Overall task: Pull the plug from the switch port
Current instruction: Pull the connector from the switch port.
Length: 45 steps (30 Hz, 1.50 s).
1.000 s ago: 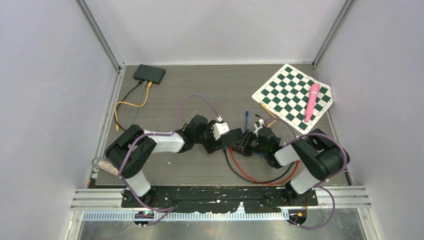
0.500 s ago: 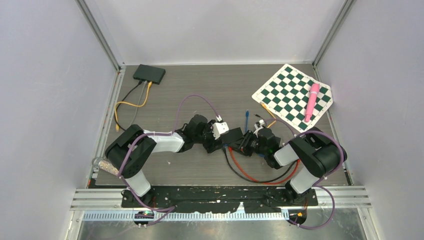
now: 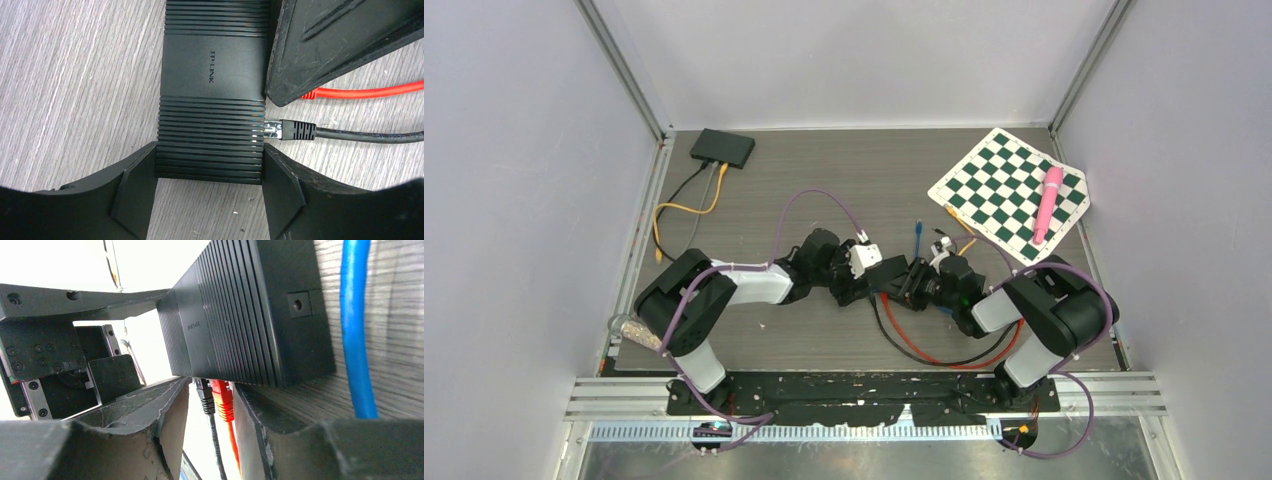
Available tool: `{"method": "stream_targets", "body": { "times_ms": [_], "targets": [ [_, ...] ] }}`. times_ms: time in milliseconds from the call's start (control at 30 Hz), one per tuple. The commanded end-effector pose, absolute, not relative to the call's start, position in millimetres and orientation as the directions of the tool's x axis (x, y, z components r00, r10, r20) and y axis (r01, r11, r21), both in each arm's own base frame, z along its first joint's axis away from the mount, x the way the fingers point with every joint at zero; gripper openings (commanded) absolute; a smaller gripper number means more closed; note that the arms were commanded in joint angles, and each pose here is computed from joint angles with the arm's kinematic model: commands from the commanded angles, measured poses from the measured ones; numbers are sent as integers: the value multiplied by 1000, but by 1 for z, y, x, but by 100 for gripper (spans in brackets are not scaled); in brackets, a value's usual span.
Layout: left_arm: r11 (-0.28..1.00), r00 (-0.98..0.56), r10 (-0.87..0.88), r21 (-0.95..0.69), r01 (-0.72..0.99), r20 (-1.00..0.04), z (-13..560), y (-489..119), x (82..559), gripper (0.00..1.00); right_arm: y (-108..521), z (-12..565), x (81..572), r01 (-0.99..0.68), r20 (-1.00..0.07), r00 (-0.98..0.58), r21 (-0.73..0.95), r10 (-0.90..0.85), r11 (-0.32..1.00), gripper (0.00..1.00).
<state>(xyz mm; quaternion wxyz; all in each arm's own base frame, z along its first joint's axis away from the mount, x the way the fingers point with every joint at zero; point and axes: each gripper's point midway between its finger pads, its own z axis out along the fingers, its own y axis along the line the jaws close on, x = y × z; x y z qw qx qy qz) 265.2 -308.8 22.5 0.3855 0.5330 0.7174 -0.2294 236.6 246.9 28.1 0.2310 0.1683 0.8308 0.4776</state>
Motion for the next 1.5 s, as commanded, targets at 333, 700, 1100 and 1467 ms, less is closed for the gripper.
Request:
{"method": "stream_targets", "body": {
  "times_ms": [333, 700, 1100, 1467],
  "targets": [
    [254, -225, 615, -81, 964, -755, 4, -304, 240, 48, 233, -16, 219, 122, -223, -846, 803, 484, 583, 46],
    [245, -244, 632, -108, 963, -735, 1, -301, 238, 48, 233, -14, 217, 141, -198, -834, 825, 515, 547, 40],
    [291, -250, 627, -76, 954, -738, -2, -297, 245, 48, 239, -6, 222, 121, -201, -838, 838, 508, 532, 29],
    [326, -248, 626, -41, 944, -739, -2, -292, 251, 47, 242, 2, 210, 52, -222, -863, 854, 454, 518, 40]
  ]
}}
